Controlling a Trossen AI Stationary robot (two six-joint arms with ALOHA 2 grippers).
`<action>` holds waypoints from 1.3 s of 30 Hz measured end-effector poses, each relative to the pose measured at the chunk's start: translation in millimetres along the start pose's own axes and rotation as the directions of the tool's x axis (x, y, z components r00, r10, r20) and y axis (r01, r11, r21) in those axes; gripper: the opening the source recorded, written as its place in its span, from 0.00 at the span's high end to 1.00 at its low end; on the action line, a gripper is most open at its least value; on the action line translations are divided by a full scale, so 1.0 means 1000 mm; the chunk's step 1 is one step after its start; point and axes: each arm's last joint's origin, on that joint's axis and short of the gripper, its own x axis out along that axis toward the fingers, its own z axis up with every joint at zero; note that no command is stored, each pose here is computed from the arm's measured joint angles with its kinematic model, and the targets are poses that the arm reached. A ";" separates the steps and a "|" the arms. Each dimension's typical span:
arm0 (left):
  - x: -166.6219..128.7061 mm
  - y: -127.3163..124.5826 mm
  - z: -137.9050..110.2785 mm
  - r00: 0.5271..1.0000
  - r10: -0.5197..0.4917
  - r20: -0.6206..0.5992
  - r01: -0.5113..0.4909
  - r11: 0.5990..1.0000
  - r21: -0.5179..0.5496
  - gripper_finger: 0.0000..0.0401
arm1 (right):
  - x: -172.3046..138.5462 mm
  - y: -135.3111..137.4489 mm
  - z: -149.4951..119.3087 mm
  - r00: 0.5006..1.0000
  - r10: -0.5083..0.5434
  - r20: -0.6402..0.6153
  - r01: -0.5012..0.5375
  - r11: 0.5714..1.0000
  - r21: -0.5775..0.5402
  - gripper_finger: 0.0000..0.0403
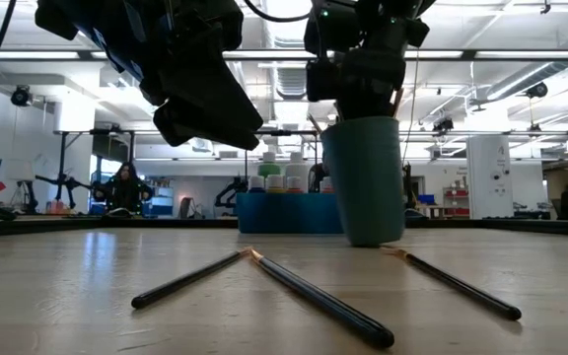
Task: Pick & Place Paint Supplies
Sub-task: Adjust the green cup
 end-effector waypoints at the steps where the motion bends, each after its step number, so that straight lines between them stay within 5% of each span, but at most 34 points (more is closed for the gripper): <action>1: 0.000 0.000 0.000 1.000 0.000 0.000 0.000 1.000 0.000 0.56 | -0.001 0.000 0.000 1.000 -0.001 0.002 0.001 1.000 -0.002 0.92; 39: 0.000 0.000 0.001 1.000 0.000 0.001 0.000 1.000 -0.002 0.56 | -0.026 0.011 -0.002 0.998 0.017 0.062 -0.016 1.000 -0.023 0.54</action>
